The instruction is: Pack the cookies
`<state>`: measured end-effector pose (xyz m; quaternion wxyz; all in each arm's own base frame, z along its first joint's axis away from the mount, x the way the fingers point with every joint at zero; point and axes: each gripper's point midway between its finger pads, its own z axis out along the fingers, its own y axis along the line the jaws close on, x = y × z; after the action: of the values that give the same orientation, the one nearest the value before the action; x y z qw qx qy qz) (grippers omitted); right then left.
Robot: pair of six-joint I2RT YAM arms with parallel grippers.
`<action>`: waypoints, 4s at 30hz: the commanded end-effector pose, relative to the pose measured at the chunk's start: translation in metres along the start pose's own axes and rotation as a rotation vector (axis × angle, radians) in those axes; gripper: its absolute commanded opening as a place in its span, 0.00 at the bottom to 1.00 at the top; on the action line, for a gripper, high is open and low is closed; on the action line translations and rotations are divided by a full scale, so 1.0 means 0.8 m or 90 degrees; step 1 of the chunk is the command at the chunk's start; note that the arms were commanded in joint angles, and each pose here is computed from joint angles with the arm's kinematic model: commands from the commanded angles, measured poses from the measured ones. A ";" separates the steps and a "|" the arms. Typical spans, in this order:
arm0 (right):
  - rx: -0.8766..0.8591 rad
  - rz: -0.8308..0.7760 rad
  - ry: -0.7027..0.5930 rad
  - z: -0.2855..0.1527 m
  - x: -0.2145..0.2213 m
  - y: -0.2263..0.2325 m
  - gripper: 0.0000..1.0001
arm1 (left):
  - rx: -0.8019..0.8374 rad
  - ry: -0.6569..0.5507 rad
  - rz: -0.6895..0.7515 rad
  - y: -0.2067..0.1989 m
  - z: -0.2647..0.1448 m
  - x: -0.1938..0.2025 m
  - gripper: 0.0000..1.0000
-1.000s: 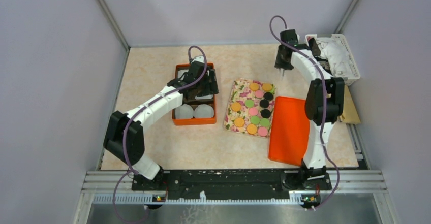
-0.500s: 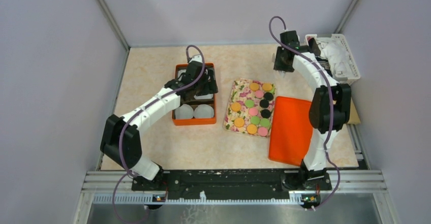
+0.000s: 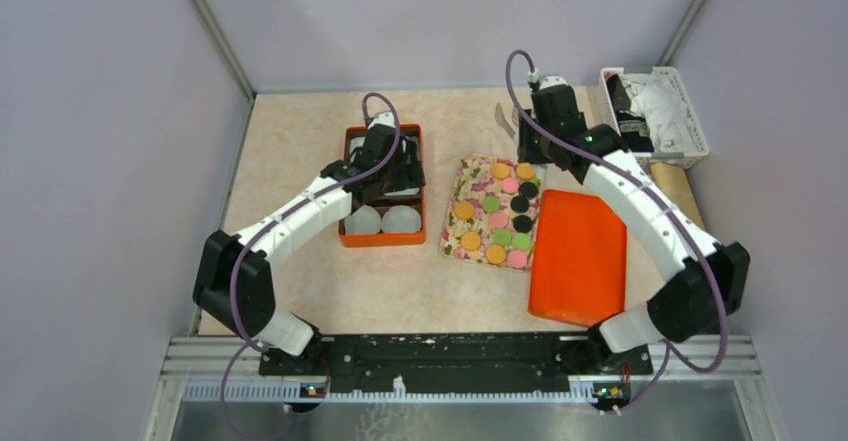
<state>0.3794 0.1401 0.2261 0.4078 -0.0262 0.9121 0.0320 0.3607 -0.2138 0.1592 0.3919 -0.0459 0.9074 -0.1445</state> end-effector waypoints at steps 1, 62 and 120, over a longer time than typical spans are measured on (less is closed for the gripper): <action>-0.026 -0.031 -0.035 -0.050 0.012 0.014 0.36 | 0.009 -0.046 -0.016 -0.002 -0.019 -0.024 0.84; -0.077 -0.163 0.097 -0.076 0.204 0.116 0.24 | 0.003 -0.099 -0.045 0.024 -0.071 -0.047 0.92; -0.133 -0.254 -0.086 0.011 -0.001 0.327 0.00 | -0.026 -0.174 -0.194 0.118 -0.071 -0.138 0.87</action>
<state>0.3474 0.3665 0.2061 0.4258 -0.2308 0.8747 0.0181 0.3955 -0.0965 0.2339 0.4620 -0.2113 0.8421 -0.1808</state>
